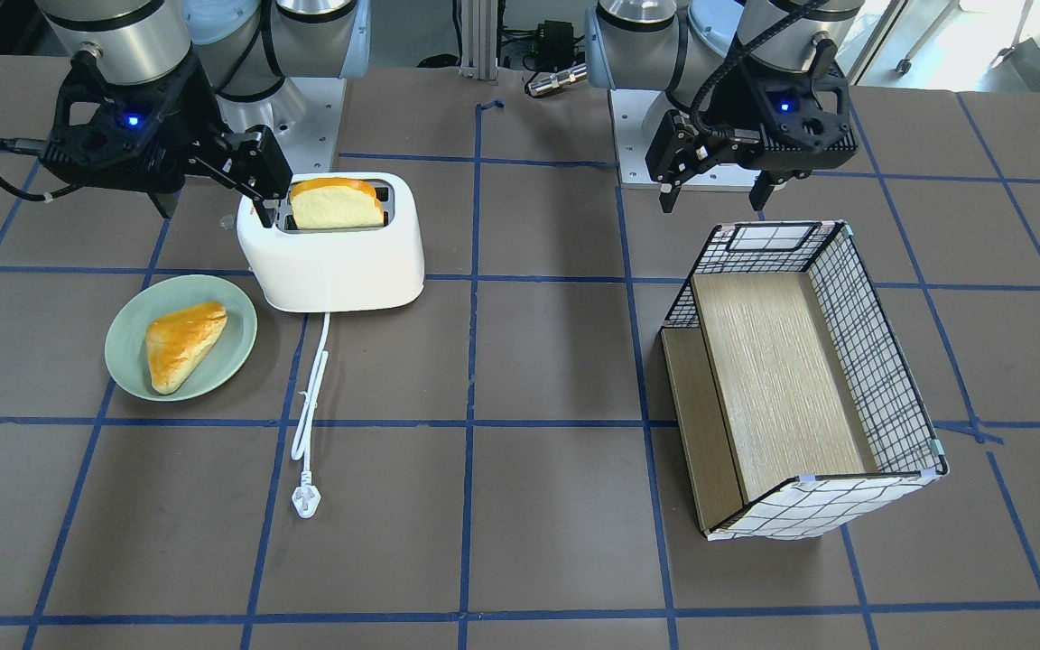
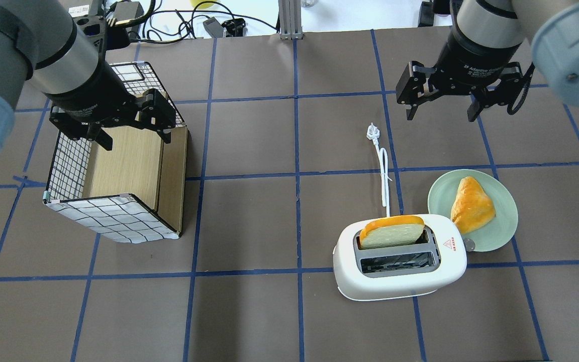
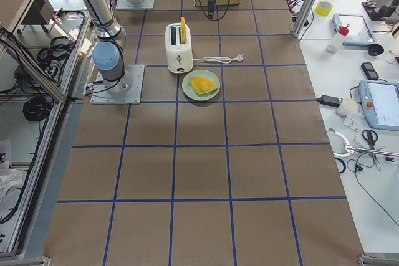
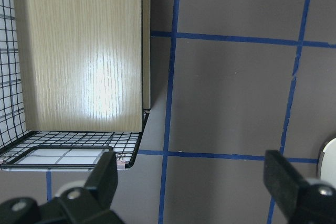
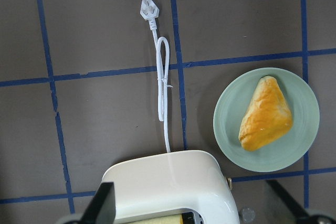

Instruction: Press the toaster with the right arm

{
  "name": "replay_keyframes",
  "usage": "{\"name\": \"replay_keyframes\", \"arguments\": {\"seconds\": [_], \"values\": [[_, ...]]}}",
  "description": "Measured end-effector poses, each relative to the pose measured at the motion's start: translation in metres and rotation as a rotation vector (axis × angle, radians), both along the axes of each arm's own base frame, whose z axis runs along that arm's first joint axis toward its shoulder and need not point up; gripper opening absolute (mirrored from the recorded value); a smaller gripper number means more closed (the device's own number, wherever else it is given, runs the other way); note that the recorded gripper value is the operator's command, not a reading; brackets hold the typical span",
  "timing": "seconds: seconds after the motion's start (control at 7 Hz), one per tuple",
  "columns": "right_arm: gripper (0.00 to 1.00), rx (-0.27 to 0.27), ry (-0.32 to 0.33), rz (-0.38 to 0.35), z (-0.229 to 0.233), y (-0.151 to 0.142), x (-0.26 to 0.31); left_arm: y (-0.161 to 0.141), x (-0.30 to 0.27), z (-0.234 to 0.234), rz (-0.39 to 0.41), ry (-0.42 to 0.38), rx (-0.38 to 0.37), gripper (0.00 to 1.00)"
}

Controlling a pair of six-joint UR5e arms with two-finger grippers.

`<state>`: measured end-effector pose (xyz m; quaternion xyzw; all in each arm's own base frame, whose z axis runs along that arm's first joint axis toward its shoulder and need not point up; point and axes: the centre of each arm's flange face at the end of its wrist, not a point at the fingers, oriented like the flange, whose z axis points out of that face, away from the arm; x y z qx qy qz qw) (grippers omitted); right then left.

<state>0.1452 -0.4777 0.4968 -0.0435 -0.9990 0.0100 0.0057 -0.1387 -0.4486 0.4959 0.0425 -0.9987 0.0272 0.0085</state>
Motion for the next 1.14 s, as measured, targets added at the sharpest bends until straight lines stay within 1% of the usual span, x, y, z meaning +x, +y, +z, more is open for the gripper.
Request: {"name": "replay_keyframes", "arguments": {"seconds": [0.43, 0.86, 1.14], "values": [[1.00, -0.009, 0.000, 0.004, 0.0010, -0.0008, 0.0011, 0.0001, -0.0001, -0.0004, 0.000, 0.001, 0.001, 1.00], [1.00, -0.009, 0.024, 0.003, -0.0008, -0.0015, -0.0002, 0.0001, 0.0001, -0.0005, 0.000, -0.001, 0.001, 1.00], [1.00, 0.005, 0.026, 0.004, -0.0079, -0.0039, -0.0012, 0.0001, 0.0001, -0.0005, 0.000, -0.001, 0.001, 1.00]]}}
